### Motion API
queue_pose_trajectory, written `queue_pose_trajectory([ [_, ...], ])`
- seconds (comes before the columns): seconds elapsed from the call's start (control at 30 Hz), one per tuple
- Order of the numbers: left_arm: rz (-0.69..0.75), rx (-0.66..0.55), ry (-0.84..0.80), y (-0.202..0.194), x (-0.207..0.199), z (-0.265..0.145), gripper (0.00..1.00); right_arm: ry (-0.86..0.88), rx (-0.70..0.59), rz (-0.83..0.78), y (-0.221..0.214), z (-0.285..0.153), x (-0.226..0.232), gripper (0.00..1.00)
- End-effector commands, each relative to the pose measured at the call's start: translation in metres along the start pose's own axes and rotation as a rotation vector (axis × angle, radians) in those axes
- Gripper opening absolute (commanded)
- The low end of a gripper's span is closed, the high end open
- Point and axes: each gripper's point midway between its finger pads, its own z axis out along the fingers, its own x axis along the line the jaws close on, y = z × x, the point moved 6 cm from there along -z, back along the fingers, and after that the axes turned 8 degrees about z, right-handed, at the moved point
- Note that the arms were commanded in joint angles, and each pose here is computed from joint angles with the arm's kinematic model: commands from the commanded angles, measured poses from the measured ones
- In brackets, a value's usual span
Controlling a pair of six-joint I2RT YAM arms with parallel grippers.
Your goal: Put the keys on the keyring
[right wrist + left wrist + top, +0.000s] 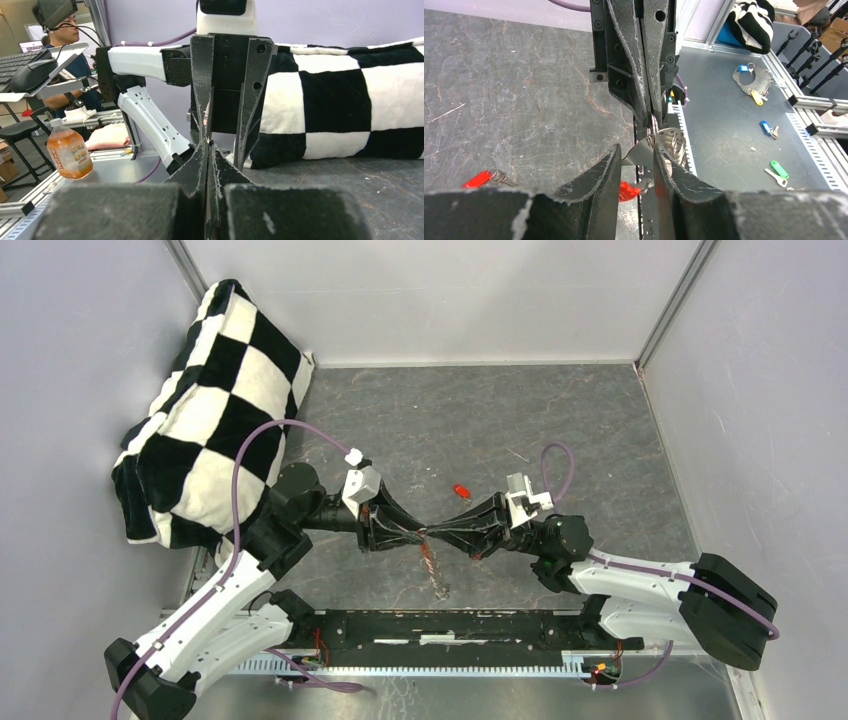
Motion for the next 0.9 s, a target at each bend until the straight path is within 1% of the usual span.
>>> queue_pose_trajectory([
  [0.0,-0.02,-0.026,0.004,0.011,-0.001,0.001,0.36,-0.007,-0.067,-0.06,0.017,0.007,0.001,0.01],
  [0.13,-0.004,-0.018,0.026,0.012,0.001,0.0,0.37,-0.044,-0.053,-0.078,0.015,0.006,-0.004,0.0],
  [0.3,0.034,0.033,0.08,0.003,0.006,-0.004,0.42,-0.081,-0.049,-0.105,0.017,0.002,-0.007,0.01],
  [0.37,0.045,0.048,0.113,0.0,0.01,-0.005,0.42,-0.085,-0.048,-0.11,0.018,0.003,-0.008,0.01],
  [0.47,0.089,0.077,0.209,-0.002,0.022,-0.009,0.43,-0.08,-0.044,-0.111,0.017,0.003,-0.007,0.0],
  [0.5,0.101,0.081,0.236,-0.001,0.025,-0.01,0.47,-0.077,-0.043,-0.11,0.017,0.003,-0.007,0.0],
  [0.53,0.109,0.086,0.258,-0.001,0.028,-0.011,0.53,-0.075,-0.043,-0.109,0.017,0.003,-0.007,0.01],
  [0.57,0.114,0.086,0.272,0.0,0.029,-0.012,0.56,-0.074,-0.044,-0.108,0.017,0.003,-0.007,0.01],
  [0.7,0.119,0.084,0.26,0.0,0.027,-0.012,0.57,-0.074,-0.042,-0.109,0.017,0.003,-0.007,0.0],
  [0.87,0.104,0.066,0.236,0.003,0.023,-0.011,0.55,-0.076,-0.043,-0.104,0.016,0.003,-0.007,0.01],
])
